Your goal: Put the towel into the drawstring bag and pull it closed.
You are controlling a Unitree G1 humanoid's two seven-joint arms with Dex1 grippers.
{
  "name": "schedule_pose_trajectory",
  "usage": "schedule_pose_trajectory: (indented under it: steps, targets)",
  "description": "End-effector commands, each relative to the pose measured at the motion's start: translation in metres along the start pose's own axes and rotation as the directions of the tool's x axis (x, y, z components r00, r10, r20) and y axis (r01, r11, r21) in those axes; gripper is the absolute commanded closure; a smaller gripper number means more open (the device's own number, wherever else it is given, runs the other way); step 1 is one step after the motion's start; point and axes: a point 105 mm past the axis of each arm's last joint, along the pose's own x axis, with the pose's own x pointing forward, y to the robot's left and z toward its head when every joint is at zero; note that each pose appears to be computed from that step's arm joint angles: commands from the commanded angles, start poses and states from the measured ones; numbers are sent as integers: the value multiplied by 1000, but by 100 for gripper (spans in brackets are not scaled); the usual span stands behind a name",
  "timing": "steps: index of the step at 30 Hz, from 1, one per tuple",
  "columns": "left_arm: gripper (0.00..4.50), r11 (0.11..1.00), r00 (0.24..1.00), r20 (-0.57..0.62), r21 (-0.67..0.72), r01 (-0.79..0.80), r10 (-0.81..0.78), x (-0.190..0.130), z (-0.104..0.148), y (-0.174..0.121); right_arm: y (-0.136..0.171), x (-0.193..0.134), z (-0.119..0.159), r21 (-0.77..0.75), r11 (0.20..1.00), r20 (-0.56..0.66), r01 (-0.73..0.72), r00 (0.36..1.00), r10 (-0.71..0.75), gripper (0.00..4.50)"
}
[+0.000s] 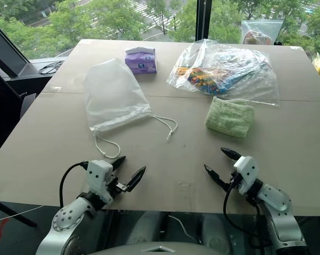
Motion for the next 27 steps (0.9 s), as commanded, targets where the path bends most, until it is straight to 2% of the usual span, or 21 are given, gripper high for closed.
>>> schedule_pose_trajectory:
  steps: [1, 21, 23, 27]
  targets:
    - [0, 1000, 1000, 15, 8, 17, -17, 2, 2, -4, 4, -2, 2, 6, 1000, -18, 0, 1000, 0, 3]
    - [0, 998, 995, 75, 26, 66, -67, 12, 20, -3, 12, -2, 14, 9, 999, -8, 30, 1000, -30, 3]
    - [0, 997, 995, 92, 69, 34, -40, 14, 26, 3, 13, -1, 19, 15, 1000, 10, 16, 1000, -16, 3]
    - [0, 962, 992, 100, 256, -96, 72, 23, 35, 30, 20, 4, 34, 41, 998, 57, -46, 997, 44, 3]
